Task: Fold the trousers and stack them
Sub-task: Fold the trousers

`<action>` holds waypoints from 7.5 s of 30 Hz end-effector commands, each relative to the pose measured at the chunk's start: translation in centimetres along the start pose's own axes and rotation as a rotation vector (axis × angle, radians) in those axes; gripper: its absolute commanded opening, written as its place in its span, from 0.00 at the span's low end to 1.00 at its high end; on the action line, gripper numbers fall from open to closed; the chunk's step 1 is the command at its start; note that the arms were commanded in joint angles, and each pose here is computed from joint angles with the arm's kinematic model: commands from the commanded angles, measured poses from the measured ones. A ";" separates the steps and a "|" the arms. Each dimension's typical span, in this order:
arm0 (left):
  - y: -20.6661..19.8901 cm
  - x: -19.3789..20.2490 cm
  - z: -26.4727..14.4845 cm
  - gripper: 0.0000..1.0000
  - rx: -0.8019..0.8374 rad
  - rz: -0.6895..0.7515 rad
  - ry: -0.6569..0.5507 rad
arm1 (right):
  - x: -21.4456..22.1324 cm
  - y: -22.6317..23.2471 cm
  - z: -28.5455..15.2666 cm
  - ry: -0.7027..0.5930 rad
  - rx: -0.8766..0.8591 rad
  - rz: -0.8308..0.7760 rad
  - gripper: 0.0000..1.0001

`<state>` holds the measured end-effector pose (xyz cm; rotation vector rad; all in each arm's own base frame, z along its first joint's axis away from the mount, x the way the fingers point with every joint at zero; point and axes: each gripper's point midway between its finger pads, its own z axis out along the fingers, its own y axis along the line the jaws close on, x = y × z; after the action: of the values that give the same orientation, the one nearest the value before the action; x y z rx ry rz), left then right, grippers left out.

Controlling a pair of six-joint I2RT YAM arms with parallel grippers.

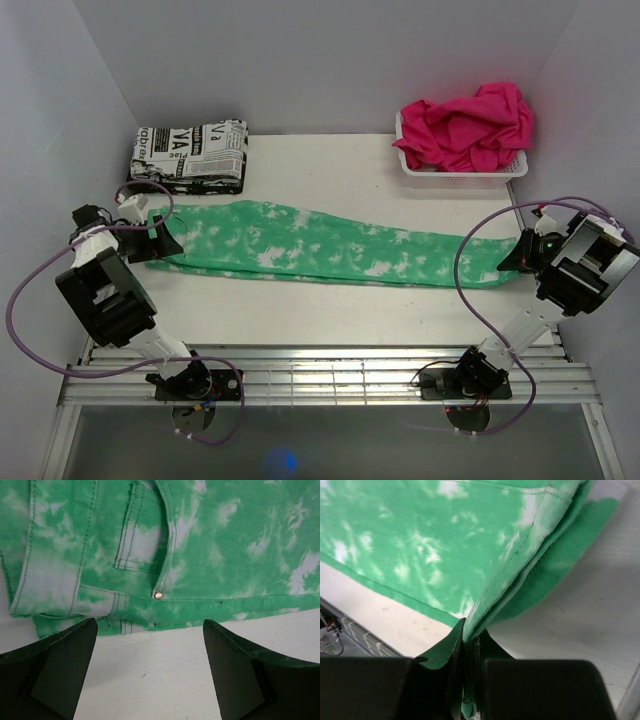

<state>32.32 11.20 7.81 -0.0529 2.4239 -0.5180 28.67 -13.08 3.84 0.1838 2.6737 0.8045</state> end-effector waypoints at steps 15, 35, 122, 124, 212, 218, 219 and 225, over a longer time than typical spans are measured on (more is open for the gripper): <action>1.5 3.6 1.3 0.96 -0.034 0.003 0.073 | -4.8 22.8 -1.9 -0.200 -0.468 -0.209 0.08; 1.8 6.3 2.9 0.87 -0.020 -0.072 0.133 | -1.1 42.2 14.0 -0.019 -0.678 -0.385 0.08; -22.4 2.1 16.5 0.73 0.446 -0.057 0.210 | 3.0 23.7 18.6 0.083 -0.474 -0.108 0.80; -22.5 2.0 16.8 0.72 0.455 -0.073 0.213 | 2.9 23.4 19.1 0.084 -0.472 -0.104 0.65; -25.4 5.2 12.8 0.56 0.571 0.008 0.201 | 1.4 18.1 14.4 0.059 -0.374 -0.047 0.95; -25.5 1.9 10.2 0.60 0.574 0.062 0.106 | 2.2 18.6 16.6 0.095 -0.432 0.004 0.80; -25.3 1.1 9.8 0.60 0.567 0.064 0.086 | 2.2 18.7 16.7 0.093 -0.437 -0.002 0.76; -18.2 -4.2 5.9 0.63 0.417 -0.017 -0.069 | 3.1 19.4 15.7 0.133 -0.492 -0.048 0.11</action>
<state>36.57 -11.39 9.87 0.1353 2.2690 -1.1148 32.30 12.13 2.10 0.0105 2.4667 1.5230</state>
